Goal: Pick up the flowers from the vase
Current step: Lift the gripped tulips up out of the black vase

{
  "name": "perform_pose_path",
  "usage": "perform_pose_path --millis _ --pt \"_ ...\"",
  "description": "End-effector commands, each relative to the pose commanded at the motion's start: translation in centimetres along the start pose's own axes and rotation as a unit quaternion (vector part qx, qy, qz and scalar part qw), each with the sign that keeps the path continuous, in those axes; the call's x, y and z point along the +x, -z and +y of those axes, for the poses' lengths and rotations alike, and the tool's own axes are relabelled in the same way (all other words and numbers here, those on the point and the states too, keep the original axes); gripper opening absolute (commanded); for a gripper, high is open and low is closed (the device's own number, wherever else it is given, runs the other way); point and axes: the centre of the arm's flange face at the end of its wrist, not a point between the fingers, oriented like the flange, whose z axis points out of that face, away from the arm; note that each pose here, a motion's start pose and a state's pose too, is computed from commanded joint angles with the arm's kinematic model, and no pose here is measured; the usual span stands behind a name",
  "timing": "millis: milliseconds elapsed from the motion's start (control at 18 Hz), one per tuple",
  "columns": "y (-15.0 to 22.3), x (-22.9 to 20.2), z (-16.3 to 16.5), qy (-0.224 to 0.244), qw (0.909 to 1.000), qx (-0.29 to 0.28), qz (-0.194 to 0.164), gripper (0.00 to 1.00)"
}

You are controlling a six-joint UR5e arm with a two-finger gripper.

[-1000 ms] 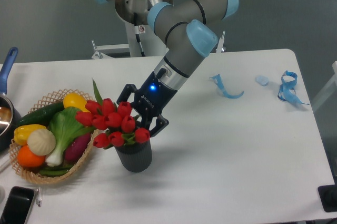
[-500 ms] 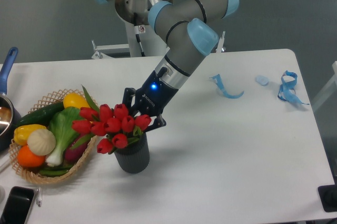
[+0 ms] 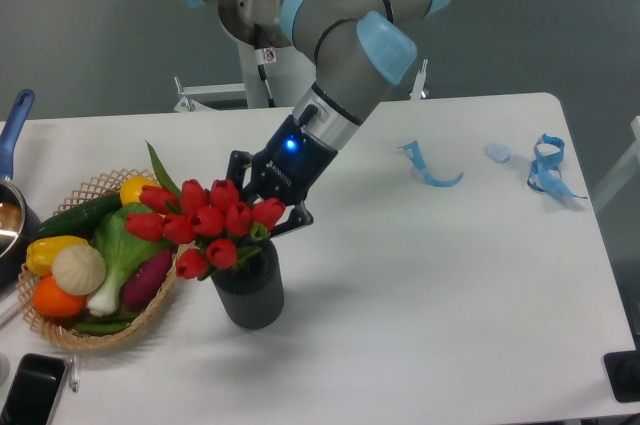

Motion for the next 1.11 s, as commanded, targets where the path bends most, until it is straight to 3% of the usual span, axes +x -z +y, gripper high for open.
perform_pose_path --millis 833,1111 --pt "7.9 0.6 -9.3 0.026 0.9966 0.049 -0.061 0.34" --pt "12.0 2.4 -14.7 0.058 0.9916 0.084 -0.079 0.34"
